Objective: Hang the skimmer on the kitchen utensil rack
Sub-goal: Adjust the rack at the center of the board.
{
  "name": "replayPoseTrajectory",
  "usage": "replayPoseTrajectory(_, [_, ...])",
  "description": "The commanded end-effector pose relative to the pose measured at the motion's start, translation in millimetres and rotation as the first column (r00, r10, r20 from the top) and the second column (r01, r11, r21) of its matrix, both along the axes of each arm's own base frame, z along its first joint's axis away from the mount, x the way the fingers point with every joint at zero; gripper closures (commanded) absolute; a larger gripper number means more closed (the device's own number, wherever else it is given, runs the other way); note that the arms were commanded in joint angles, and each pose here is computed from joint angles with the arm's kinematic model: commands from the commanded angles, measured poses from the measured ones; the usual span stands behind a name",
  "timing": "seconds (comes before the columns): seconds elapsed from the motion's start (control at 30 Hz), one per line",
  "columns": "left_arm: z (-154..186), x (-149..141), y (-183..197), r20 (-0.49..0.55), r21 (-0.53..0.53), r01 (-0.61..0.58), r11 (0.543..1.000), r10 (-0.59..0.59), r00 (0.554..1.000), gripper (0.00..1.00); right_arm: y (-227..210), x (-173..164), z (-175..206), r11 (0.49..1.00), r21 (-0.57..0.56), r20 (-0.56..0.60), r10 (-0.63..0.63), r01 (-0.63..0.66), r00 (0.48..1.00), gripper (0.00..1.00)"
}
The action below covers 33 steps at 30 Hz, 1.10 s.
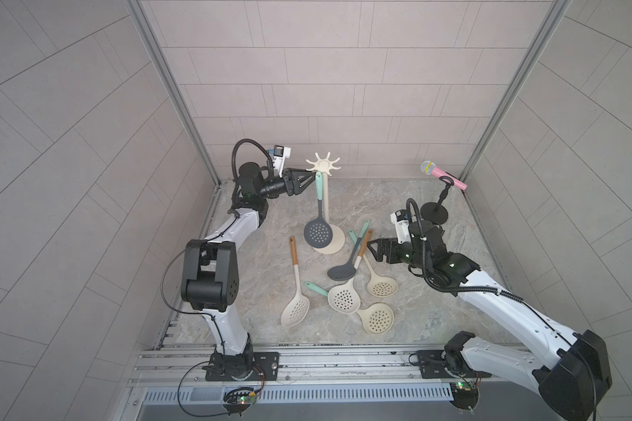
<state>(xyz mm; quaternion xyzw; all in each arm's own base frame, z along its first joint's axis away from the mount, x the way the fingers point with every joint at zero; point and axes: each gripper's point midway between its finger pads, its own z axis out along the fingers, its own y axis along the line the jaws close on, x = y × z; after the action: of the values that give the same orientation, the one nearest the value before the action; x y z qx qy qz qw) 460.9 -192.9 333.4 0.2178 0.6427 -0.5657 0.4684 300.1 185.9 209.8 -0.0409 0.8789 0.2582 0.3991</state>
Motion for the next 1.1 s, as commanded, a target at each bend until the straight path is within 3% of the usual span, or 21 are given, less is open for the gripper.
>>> replayPoseTrajectory(0.0, [15, -12, -2, 0.046, -0.045, 0.056, 0.997, -0.054, 0.997, 0.29, -2, 3, 9, 1.0, -0.002, 0.025, -0.009, 0.009, 1.0, 0.04])
replayPoseTrajectory(0.27, [8, -15, -2, 0.041, -0.003, 0.031, 1.0, -0.03, 0.999, 0.29, 0, 5, 9, 1.0, 0.007, 0.026, -0.009, 0.009, 1.0, 0.04])
replayPoseTrajectory(0.63, [-34, -40, -19, 0.099, 0.26, 0.012, 0.966, -0.039, 0.994, 0.28, -1, 4, 7, 1.0, 0.013, 0.025, -0.013, 0.013, 1.0, 0.05])
replayPoseTrajectory(1.07, [-37, -53, -30, 0.098, 0.25, 0.066, 0.966, -0.093, 0.991, 0.28, -1, 4, 5, 1.0, 0.009, 0.021, -0.013, 0.013, 1.0, 0.05])
